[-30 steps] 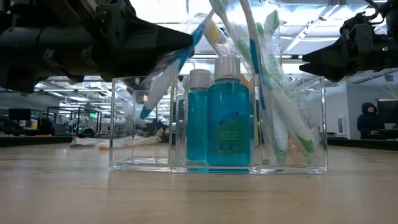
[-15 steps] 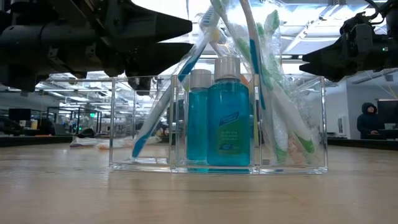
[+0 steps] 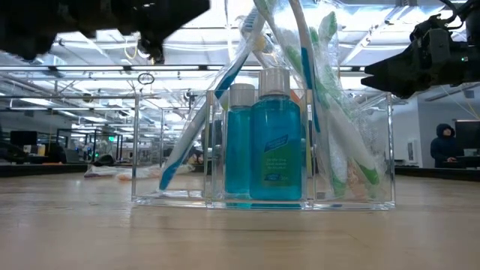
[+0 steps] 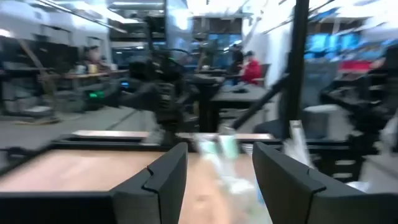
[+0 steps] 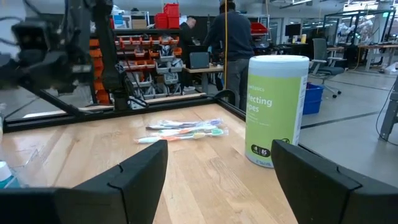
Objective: Pick & Place toothbrushing station
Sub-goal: Put the purple toothbrush into the transparent organizer
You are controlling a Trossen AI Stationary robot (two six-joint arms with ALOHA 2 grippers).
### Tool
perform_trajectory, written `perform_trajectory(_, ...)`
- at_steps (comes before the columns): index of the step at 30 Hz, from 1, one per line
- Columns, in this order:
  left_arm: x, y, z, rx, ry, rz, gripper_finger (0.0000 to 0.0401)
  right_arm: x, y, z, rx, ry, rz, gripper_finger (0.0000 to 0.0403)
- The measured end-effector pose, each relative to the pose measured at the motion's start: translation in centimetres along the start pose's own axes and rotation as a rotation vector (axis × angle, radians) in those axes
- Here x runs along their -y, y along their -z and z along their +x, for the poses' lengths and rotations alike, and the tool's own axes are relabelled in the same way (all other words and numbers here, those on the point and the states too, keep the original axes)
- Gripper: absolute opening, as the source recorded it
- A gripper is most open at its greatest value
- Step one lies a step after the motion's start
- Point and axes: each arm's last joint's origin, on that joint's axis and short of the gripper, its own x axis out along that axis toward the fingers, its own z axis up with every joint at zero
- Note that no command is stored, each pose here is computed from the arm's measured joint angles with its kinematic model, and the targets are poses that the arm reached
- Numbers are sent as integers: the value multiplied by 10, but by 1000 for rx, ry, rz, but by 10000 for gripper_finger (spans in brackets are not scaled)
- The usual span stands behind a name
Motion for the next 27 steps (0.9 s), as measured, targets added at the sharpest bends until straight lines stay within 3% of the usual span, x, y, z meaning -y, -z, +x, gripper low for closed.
perform_trajectory(3,-12,-14,-17,-54,-109,72,189,0,0,0,0,0,0,279)
perform_trajectory(8,-45,-27,-40,-160,-511,78,189,0,0,0,0,-1,0,279)
perform_trajectory(10,-61,-33,-46,-208,-613,63,189,0,0,0,0,0,0,279)
perform_trajectory(15,-110,-36,-55,-412,-786,33,189,0,0,0,0,0,0,279)
perform_trajectory(19,-156,-30,-64,-544,-899,-86,189,0,0,0,0,0,0,279)
perform_trajectory(23,-197,-19,-71,-601,-936,-242,189,0,0,0,0,0,0,279)
perform_trajectory(27,-227,-9,-81,-642,-1042,-270,189,0,0,0,0,0,0,279)
